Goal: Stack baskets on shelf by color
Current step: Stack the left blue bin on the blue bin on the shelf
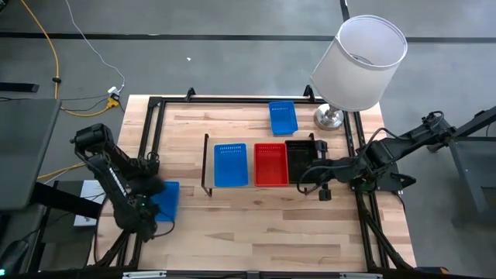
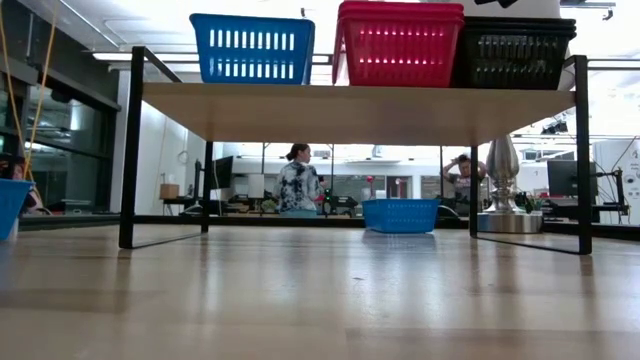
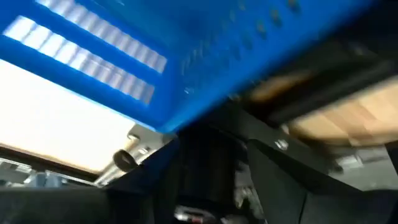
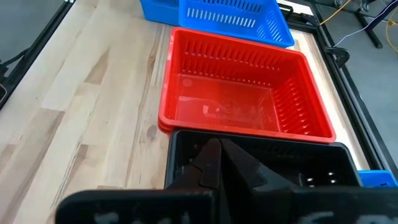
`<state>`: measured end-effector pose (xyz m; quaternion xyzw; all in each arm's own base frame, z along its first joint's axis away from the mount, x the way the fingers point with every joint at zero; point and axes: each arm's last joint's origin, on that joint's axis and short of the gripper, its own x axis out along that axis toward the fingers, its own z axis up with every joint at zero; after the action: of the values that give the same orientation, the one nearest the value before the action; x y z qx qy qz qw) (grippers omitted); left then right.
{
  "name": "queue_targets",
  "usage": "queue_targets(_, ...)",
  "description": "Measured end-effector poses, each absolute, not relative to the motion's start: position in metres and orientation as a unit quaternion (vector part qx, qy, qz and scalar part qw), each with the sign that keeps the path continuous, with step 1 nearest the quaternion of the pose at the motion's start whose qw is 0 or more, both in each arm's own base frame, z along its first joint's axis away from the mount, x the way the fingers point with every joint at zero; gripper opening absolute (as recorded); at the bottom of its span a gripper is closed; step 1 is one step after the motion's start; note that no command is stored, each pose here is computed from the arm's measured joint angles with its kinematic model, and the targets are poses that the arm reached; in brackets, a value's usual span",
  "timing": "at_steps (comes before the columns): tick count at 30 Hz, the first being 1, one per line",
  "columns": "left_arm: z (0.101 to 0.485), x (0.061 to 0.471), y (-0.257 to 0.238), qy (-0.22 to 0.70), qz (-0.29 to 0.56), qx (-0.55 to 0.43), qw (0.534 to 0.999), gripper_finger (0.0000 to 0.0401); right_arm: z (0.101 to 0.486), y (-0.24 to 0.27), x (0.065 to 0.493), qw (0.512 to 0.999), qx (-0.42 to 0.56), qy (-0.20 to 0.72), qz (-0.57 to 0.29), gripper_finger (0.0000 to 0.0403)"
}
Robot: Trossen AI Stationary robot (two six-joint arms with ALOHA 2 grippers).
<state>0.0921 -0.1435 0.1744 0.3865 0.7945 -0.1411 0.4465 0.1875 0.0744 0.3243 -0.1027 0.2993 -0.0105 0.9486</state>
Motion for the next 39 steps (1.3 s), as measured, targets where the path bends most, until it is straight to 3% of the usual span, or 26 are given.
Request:
queue_targets(5,0.171,0.095,-0.149,0.775,-0.183,0.392,0.461,0.0172,0.325,0.075,0.188,0.950,-0.100,0.296,-0.012,0.0000)
queue_targets(29,0.159,0.097,-0.150,0.756,-0.187,0.389,0.492,0.0169,0.326,0.075,0.188,0.952,-0.096,0.292,-0.012,0.0000)
queue_targets(33,0.159,0.098,-0.151,0.750,-0.186,0.390,0.500,0.0139,0.326,0.075,0.188,0.952,-0.096,0.292,-0.011,0.0000)
queue_targets(39,0.159,0.101,-0.148,0.746,-0.171,0.396,0.507,0.0053,0.326,0.075,0.189,0.952,-0.097,0.291,-0.011,0.0000)
